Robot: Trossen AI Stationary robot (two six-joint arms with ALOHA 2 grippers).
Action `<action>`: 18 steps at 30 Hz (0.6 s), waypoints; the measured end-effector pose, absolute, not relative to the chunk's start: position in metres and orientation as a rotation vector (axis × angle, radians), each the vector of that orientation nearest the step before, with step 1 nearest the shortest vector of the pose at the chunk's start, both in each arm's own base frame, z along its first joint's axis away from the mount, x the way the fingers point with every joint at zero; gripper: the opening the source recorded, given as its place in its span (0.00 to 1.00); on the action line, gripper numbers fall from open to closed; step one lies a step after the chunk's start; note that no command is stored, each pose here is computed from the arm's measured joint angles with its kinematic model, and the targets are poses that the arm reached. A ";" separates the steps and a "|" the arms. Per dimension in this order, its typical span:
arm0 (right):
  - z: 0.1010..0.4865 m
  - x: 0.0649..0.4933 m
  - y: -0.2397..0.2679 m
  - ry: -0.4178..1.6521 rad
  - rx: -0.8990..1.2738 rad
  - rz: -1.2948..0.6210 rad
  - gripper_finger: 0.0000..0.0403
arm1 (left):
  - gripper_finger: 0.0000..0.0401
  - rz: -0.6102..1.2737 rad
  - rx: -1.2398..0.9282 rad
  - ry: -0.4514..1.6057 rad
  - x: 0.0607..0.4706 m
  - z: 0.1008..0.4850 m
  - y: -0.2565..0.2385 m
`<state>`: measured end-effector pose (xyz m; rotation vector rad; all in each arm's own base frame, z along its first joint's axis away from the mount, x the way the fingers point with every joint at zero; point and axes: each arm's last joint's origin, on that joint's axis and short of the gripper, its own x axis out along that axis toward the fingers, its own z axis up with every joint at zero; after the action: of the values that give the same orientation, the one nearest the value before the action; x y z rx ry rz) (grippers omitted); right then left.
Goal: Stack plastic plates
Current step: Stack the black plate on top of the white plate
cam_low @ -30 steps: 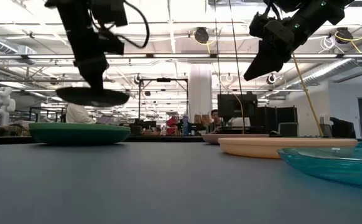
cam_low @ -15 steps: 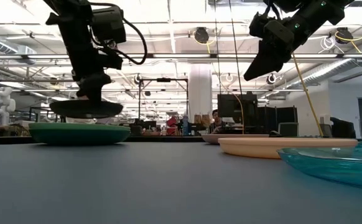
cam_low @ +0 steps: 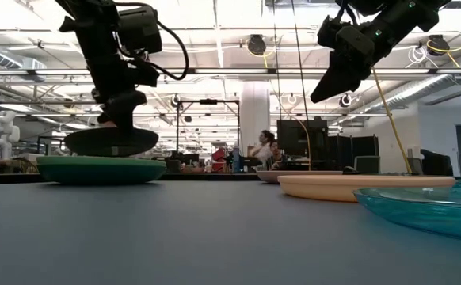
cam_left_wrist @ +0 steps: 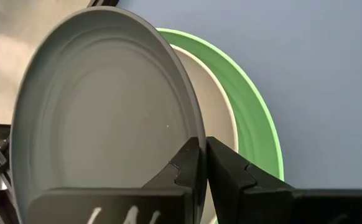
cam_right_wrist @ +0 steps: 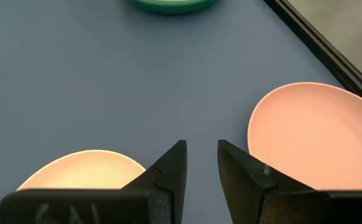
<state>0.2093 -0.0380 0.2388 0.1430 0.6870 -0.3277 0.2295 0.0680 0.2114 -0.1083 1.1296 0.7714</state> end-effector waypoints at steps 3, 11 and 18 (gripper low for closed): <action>0.239 0.209 -0.038 0.688 0.143 -0.328 0.21 | 0.07 0.787 -0.132 1.119 0.229 0.211 0.068; 0.238 0.209 -0.038 0.695 0.143 -0.328 0.21 | 0.08 0.802 -0.154 1.108 0.229 0.211 0.068; 0.238 0.209 -0.038 0.695 0.143 -0.327 0.21 | 0.08 0.810 -0.165 1.103 0.230 0.211 0.068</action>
<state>0.2088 -0.0379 0.2382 0.1429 0.6951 -0.3272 0.2295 0.0680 0.2114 -0.1655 1.1030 0.8099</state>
